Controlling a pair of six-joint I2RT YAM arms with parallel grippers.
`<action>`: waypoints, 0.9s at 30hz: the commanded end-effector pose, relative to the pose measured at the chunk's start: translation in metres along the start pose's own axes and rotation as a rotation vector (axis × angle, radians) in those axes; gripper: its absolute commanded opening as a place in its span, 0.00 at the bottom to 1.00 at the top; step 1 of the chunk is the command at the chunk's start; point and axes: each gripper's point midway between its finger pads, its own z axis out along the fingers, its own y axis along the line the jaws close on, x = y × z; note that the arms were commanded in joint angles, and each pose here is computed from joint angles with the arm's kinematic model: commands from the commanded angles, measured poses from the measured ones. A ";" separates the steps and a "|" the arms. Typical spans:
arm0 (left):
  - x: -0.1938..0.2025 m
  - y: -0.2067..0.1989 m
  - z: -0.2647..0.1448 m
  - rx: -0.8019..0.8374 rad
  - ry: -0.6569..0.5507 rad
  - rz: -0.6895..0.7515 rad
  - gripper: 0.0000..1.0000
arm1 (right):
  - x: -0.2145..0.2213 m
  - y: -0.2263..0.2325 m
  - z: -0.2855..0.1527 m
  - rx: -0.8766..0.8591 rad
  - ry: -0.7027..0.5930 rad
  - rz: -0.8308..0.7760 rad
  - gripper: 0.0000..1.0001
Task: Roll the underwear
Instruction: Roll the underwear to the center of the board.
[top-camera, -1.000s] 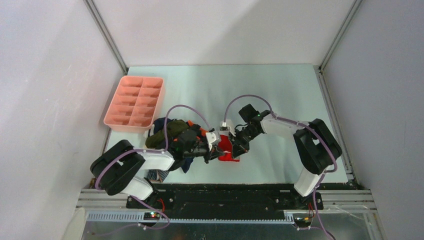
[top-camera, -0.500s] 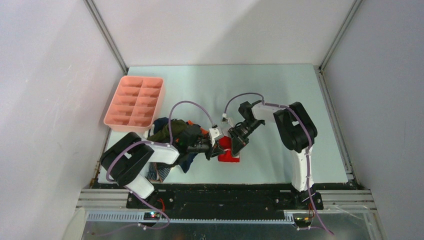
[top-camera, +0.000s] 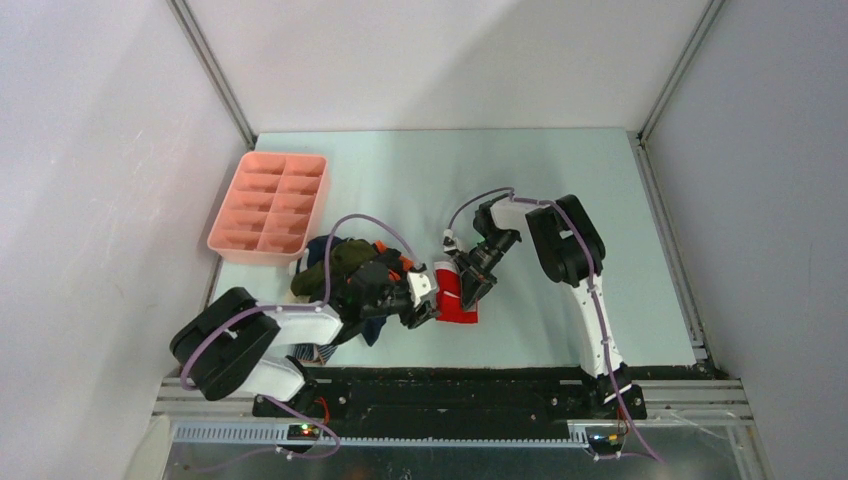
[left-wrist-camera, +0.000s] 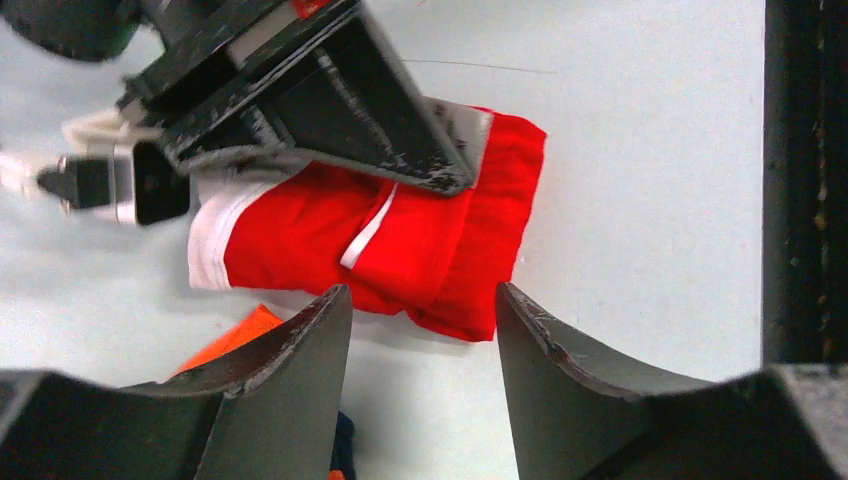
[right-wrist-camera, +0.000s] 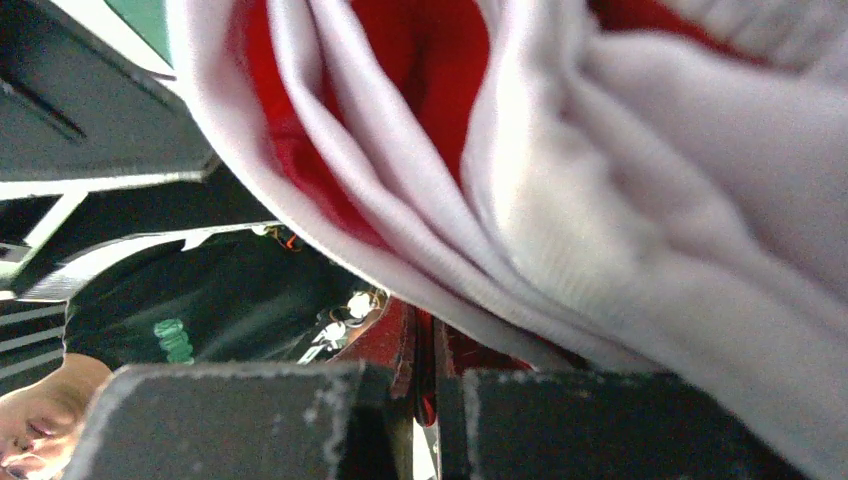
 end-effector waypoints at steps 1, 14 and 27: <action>-0.013 -0.004 0.004 0.068 -0.077 0.386 0.61 | -0.001 -0.053 0.010 0.132 0.078 0.089 0.00; 0.028 -0.006 0.028 -0.016 0.072 0.504 0.56 | 0.001 -0.055 0.014 0.129 0.110 0.107 0.00; 0.074 -0.014 0.044 0.077 0.327 0.390 0.00 | -0.003 -0.052 0.009 0.133 0.072 0.082 0.24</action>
